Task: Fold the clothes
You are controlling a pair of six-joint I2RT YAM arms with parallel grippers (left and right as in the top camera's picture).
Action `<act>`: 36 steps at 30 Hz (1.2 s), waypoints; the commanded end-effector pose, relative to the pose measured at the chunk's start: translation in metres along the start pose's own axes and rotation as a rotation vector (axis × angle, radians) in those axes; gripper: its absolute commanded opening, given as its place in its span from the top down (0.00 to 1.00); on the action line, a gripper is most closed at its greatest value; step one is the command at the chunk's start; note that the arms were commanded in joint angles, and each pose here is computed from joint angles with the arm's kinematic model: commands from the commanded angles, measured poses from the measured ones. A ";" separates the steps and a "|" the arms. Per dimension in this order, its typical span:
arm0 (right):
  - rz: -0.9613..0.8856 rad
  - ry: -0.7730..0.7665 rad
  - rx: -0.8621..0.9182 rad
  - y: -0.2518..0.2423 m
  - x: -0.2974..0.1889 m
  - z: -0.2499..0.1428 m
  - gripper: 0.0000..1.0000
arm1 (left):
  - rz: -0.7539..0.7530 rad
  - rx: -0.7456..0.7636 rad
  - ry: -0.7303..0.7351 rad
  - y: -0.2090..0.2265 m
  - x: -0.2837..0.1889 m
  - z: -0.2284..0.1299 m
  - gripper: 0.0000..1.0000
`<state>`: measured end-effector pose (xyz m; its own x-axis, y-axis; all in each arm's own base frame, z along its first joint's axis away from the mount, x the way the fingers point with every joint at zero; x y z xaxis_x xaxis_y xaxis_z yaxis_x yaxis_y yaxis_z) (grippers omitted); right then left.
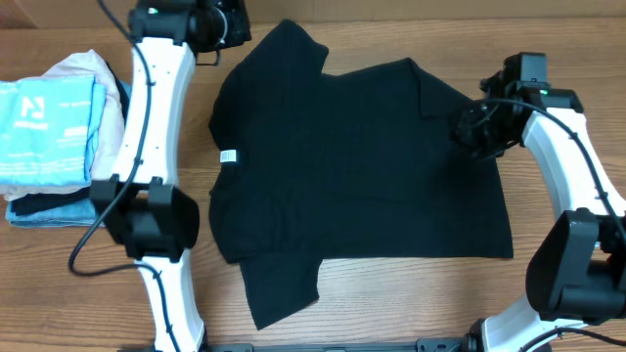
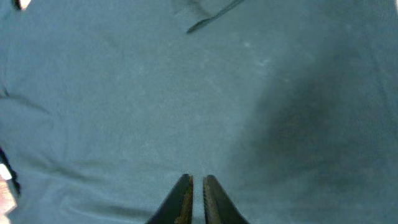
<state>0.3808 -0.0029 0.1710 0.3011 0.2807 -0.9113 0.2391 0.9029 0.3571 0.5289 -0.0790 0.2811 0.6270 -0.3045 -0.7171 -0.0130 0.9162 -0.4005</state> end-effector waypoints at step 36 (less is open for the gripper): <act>-0.012 0.032 -0.016 0.007 -0.002 -0.008 0.00 | 0.017 -0.162 -0.072 0.124 0.234 -0.048 0.90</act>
<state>0.3728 0.0050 0.1684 0.2507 0.2832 -0.9257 0.2353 0.9097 0.3421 0.6351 -0.0474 0.0591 0.6975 -0.2278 -0.6795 -0.1513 0.8800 -0.4503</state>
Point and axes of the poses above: each gripper's point midway between its finger pads, its own x axis out along the fingers, its own y axis along the line the jaws close on, z = x × y, the point moved 7 cm from there along -x, back along the fingers, and after that the axes turned 3 degrees about -x, right-handed, at the moved point
